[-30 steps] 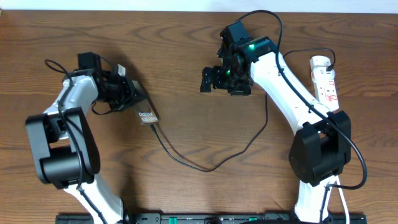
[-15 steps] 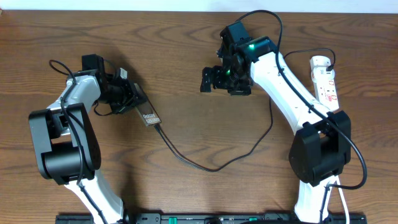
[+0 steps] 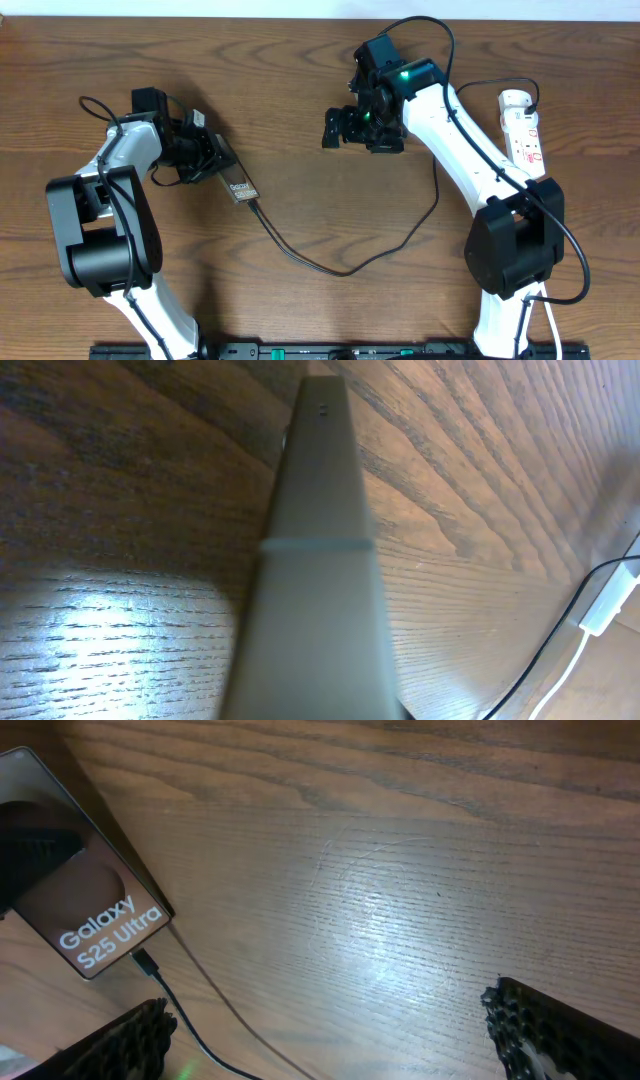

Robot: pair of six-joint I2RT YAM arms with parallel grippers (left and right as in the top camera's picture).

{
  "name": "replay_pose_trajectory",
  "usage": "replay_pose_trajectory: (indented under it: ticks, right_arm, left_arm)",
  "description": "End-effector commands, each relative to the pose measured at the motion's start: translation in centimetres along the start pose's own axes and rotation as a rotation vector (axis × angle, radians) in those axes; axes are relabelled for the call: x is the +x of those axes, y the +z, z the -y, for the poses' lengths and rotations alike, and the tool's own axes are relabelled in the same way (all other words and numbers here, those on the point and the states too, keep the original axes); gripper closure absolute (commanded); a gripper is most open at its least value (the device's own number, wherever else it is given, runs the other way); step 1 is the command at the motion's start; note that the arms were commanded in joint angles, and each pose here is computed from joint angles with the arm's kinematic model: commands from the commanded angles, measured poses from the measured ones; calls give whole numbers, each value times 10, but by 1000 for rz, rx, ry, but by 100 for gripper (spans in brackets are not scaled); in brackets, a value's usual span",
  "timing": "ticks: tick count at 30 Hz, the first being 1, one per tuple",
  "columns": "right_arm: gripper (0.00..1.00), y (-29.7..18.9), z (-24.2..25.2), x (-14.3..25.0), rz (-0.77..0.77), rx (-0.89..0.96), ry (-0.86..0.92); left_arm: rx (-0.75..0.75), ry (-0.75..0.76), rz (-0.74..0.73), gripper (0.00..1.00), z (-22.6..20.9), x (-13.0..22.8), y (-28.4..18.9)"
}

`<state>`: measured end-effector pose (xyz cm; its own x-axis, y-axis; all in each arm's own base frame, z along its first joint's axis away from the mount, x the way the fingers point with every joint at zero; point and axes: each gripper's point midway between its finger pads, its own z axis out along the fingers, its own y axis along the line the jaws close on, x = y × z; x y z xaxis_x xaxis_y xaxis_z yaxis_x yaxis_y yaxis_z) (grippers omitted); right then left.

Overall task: Plug charger to phone and switch on socket
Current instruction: 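Lower the plugged-in phone toward the table with the left gripper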

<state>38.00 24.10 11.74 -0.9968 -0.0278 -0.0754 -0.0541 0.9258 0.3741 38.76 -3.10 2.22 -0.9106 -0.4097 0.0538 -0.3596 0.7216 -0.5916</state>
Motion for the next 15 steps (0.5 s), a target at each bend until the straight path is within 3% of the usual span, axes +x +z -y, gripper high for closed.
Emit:
replay_pose_trajectory:
  ticks: [1,15]
  right_arm:
    - [1,-3,-6,-4,18,-2,-24]
    - [1,-3,-6,-4,19,-2,-24]
  left_arm:
    - [-9,7,-12,93,-4,2,3]
    - [-46,5,-5,93,-12,0,5]
